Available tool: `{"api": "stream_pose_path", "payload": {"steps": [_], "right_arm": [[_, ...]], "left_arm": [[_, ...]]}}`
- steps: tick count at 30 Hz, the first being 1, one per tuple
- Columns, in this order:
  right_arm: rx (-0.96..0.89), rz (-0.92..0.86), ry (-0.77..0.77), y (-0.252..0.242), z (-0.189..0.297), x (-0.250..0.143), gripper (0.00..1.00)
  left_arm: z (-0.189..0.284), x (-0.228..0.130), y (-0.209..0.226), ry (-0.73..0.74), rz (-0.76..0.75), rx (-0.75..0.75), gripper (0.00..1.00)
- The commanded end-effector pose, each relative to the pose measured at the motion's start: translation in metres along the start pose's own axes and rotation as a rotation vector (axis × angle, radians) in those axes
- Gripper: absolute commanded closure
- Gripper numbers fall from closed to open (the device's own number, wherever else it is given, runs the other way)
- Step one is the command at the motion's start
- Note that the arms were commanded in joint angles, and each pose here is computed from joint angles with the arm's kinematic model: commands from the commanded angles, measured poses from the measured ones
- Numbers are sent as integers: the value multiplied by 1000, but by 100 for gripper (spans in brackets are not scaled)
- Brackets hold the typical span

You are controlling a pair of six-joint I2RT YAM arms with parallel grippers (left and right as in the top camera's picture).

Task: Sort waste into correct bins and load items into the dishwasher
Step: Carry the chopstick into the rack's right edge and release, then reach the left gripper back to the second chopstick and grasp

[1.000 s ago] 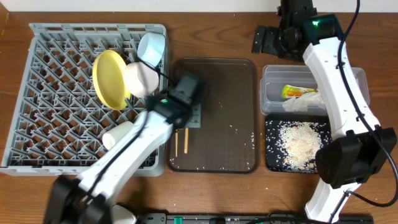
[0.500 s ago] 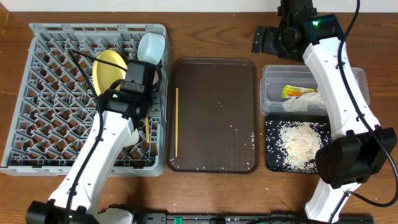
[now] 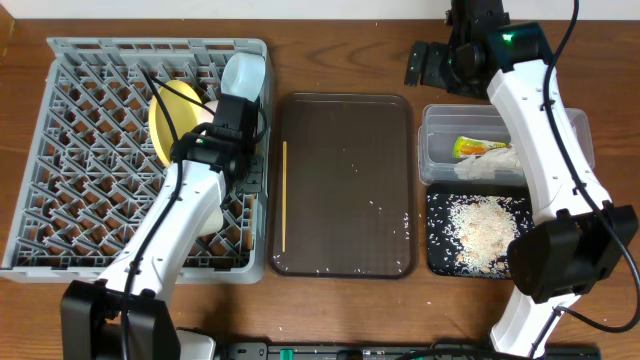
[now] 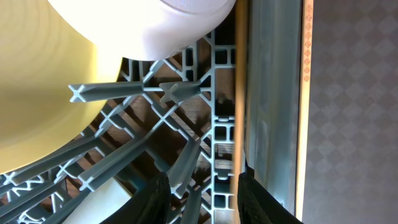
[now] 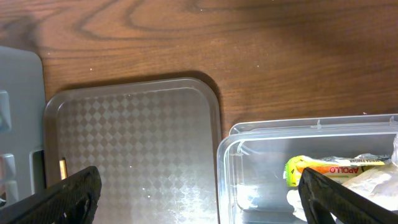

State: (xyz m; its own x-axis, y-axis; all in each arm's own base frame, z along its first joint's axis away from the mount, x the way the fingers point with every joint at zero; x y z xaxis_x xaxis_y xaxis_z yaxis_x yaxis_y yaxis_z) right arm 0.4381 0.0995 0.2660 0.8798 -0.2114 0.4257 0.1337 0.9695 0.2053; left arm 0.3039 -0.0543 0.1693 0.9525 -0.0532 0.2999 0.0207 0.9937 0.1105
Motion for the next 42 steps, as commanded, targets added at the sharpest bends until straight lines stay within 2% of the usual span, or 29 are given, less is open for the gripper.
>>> {"api": "stream_pose_path", "payload": {"steps": [1, 4, 9, 10, 14, 17, 22, 27, 28, 29, 31, 35, 42], "right_arm": [[-13, 12, 2, -2, -2, 0, 1], [-13, 12, 2, -2, -2, 0, 1], [-13, 12, 2, -2, -2, 0, 1], [-13, 12, 2, -2, -2, 0, 1], [-13, 12, 2, -2, -2, 0, 1], [-13, 12, 2, -2, -2, 0, 1], [-13, 12, 2, -2, -2, 0, 1], [-13, 12, 2, -2, -2, 0, 1], [-13, 12, 2, -2, -2, 0, 1], [-13, 12, 2, -2, -2, 0, 1], [-13, 12, 2, -2, -2, 0, 1], [-13, 12, 2, -2, -2, 0, 1], [-13, 12, 2, -2, -2, 0, 1]], "left_arm": [[20, 8, 4, -70, 44, -1, 63], [36, 6, 0, -103, 111, -87, 63], [67, -5, -30, -76, 149, -418, 63], [69, -7, -34, -68, 153, -435, 68], [69, -19, -53, -26, 113, -437, 76], [61, -29, -67, -11, 82, -386, 78], [44, -38, -78, -32, 95, -168, 80], [21, -40, -91, -2, 63, -83, 79], [14, -41, -93, 16, 58, -73, 77], [7, -42, -94, 38, 52, -59, 69], [-6, -43, -96, 70, 40, -33, 62], [-32, -46, -96, 114, 12, 47, 62], [-60, -51, -101, 175, -42, 82, 62]]}}
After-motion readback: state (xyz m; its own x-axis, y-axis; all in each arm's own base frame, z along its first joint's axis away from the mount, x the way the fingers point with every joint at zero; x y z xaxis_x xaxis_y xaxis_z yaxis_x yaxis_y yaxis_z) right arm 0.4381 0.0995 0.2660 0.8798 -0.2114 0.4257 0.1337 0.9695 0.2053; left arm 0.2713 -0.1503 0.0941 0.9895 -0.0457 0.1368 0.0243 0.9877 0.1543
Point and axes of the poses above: each gripper's point midway between its finger pads, its own z axis back along the fingers, its own y axis along the line the jaws close on, x = y × z, the point moved 7 cm from there along z, back along the fingers
